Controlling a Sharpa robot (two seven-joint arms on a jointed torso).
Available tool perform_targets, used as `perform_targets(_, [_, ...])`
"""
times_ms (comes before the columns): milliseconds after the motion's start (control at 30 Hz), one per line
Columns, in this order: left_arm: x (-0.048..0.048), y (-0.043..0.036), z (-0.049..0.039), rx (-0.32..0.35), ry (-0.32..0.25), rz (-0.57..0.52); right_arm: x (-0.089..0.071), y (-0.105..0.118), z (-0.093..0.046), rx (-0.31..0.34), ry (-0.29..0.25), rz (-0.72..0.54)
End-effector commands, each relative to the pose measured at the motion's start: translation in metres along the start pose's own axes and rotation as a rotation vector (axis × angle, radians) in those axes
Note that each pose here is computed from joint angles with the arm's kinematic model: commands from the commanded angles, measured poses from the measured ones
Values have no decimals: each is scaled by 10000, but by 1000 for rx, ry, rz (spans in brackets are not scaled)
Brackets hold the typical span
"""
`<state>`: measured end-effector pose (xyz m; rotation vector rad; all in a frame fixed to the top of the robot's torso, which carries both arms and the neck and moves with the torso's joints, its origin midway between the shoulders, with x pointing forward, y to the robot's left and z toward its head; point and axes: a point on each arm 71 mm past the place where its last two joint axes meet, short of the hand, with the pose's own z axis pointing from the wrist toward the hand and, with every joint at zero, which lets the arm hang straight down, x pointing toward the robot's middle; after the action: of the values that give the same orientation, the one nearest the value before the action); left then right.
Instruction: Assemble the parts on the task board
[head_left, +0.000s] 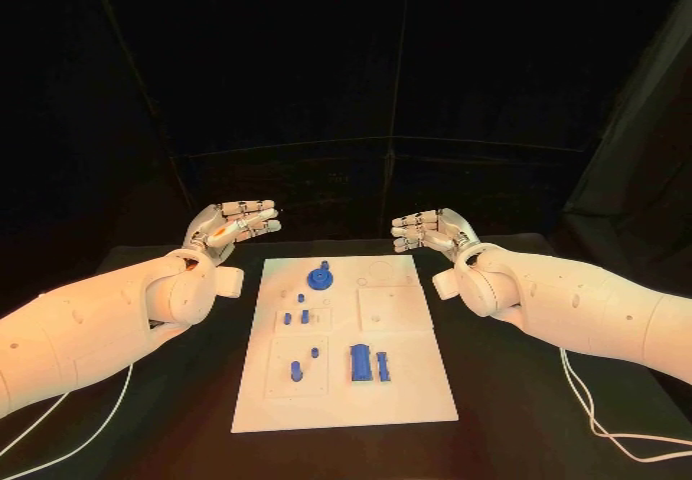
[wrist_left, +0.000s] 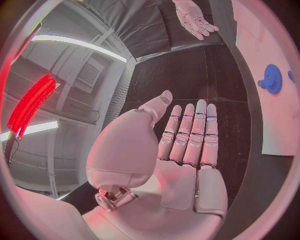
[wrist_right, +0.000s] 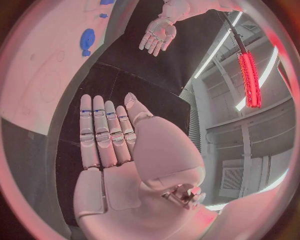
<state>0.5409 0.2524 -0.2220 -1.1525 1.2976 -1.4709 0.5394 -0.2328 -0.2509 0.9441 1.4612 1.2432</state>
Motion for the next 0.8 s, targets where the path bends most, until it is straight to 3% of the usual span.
perform_targets(33, [-34,-22,39,47,-41,-22,6,32,45,-54,22,99])
perform_targets(200, [-20,23,75,46,-47,-21,15,16,107,-64,16,99])
perform_targets(233, [-12,30,68,16,-30,-5,-6,-18,86,-22,-6,42])
perform_targets(467, [65,59,12,8,-47,5,52,6,28,-26,-29,61])
perform_targets(667, [258,107,-139,-8,-90,30,192,81,-134,-29,-86,104])
perform_targets(800, [434,122,-296,-19,-130,53,316,167,-306,-24,-138,141])
